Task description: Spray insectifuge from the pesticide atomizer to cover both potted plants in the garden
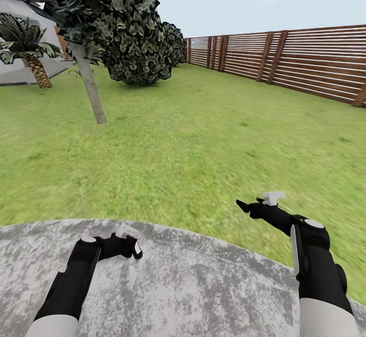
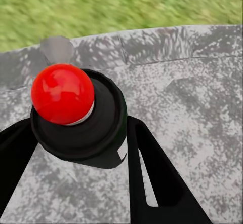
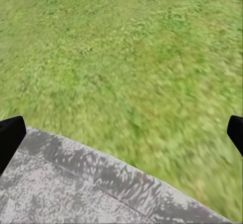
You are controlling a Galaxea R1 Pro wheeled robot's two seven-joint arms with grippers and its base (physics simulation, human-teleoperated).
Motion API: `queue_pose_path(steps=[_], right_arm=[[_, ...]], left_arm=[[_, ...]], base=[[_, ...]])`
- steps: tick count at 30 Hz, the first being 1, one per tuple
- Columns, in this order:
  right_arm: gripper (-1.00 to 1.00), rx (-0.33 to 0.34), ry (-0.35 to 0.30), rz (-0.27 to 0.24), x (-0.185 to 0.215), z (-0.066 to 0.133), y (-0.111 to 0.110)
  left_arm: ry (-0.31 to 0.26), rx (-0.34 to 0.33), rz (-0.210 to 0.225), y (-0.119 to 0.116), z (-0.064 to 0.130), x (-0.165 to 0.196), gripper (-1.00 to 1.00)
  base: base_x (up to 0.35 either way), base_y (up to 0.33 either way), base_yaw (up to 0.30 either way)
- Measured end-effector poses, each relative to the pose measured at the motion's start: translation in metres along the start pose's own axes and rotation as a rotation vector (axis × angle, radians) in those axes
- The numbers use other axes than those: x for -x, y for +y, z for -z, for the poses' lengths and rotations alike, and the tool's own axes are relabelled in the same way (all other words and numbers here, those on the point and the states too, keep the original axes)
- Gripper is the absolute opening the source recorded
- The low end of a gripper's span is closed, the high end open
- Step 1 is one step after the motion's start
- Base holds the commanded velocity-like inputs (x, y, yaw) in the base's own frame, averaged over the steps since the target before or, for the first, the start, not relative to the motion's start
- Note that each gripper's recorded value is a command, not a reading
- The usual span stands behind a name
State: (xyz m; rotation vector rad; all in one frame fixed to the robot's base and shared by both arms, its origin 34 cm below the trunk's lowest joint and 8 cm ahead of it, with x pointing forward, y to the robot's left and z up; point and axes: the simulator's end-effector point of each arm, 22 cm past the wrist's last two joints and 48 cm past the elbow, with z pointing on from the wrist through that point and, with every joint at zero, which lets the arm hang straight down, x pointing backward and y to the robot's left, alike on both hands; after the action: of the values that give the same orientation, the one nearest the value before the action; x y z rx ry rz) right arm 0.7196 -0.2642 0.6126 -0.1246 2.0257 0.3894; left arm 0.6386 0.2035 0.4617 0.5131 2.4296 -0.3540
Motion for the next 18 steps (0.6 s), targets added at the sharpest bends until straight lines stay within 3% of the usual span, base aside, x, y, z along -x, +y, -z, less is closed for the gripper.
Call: queue_pose_path(steps=[18], right_arm=[[1.0,-0.003,0.016,-0.015,-0.0017,0.0013,-0.0003]], left_arm=[[0.0,0.0,-0.001,-0.0003,-0.0001,0.0,-1.0]], base=[[0.348,0.0,-0.021]])
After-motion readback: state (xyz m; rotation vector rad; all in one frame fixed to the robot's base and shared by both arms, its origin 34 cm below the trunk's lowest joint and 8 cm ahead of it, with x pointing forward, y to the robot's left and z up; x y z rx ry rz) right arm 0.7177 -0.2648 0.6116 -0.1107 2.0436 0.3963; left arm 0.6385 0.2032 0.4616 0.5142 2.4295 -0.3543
